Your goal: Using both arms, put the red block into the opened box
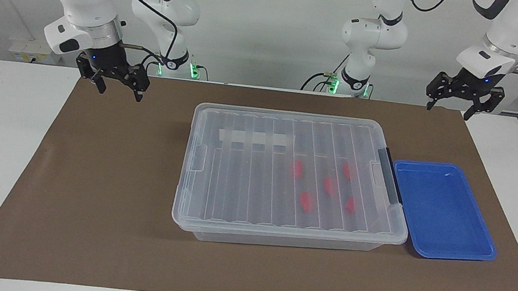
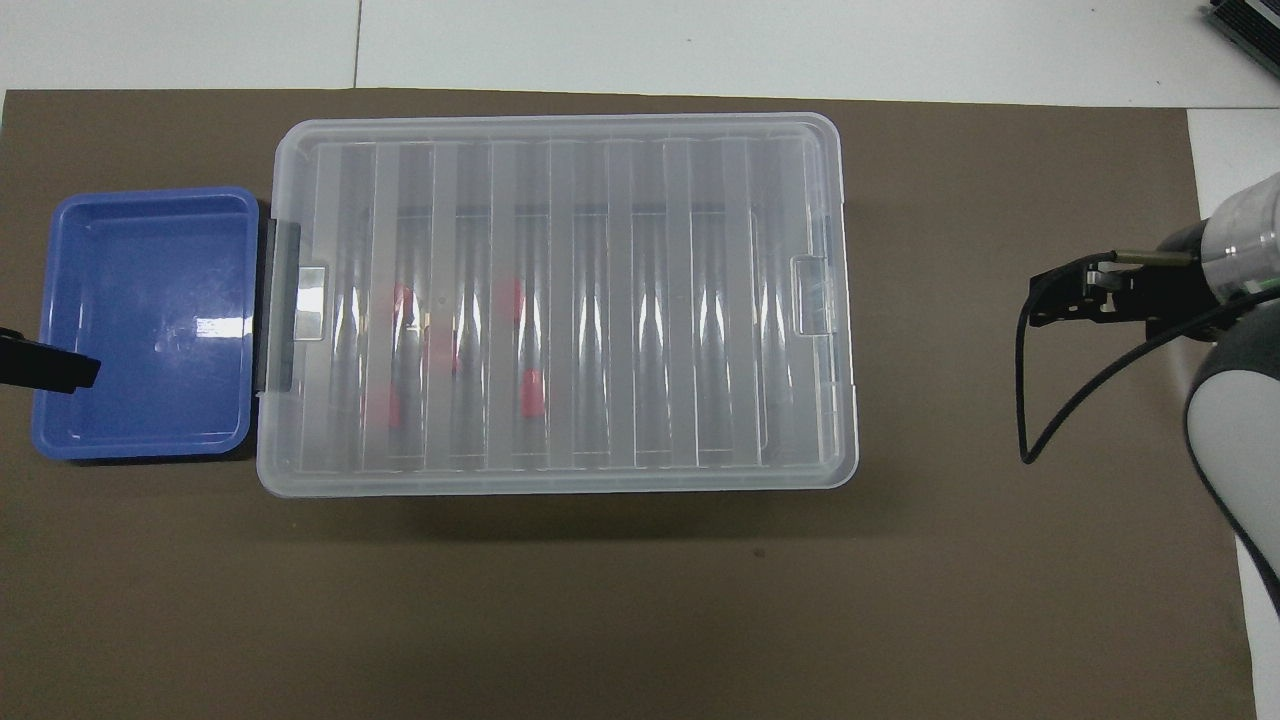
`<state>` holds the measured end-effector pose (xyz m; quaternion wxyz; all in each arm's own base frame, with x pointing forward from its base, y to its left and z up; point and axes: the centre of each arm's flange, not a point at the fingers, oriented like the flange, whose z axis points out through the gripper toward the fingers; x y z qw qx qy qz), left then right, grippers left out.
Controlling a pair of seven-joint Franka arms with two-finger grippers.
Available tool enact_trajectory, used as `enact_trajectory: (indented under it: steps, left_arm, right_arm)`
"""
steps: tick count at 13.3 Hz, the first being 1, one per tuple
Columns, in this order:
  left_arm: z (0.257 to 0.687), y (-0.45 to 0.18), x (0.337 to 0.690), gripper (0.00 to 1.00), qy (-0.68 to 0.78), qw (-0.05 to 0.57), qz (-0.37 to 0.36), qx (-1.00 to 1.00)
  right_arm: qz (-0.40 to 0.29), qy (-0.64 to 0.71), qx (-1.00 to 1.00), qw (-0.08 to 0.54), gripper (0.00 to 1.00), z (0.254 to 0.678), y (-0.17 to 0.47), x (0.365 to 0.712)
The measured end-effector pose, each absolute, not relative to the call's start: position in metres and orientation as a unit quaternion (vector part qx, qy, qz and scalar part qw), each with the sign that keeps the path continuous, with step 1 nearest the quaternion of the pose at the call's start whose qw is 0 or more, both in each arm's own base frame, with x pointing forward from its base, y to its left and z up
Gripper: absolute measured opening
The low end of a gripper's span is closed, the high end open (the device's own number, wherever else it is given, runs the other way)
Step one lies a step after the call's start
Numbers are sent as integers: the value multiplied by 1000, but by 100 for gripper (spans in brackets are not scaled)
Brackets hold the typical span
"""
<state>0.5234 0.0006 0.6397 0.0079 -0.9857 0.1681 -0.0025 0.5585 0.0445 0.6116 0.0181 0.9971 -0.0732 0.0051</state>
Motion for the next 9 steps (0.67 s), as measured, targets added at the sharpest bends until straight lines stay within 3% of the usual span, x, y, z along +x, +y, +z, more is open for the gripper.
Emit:
enact_trajectory:
  steps: [9]
  left_arm:
    - [640, 1, 523, 100, 168, 8, -3, -986]
  right_arm:
    - [2, -70, 997, 19, 100, 609, 46, 558]
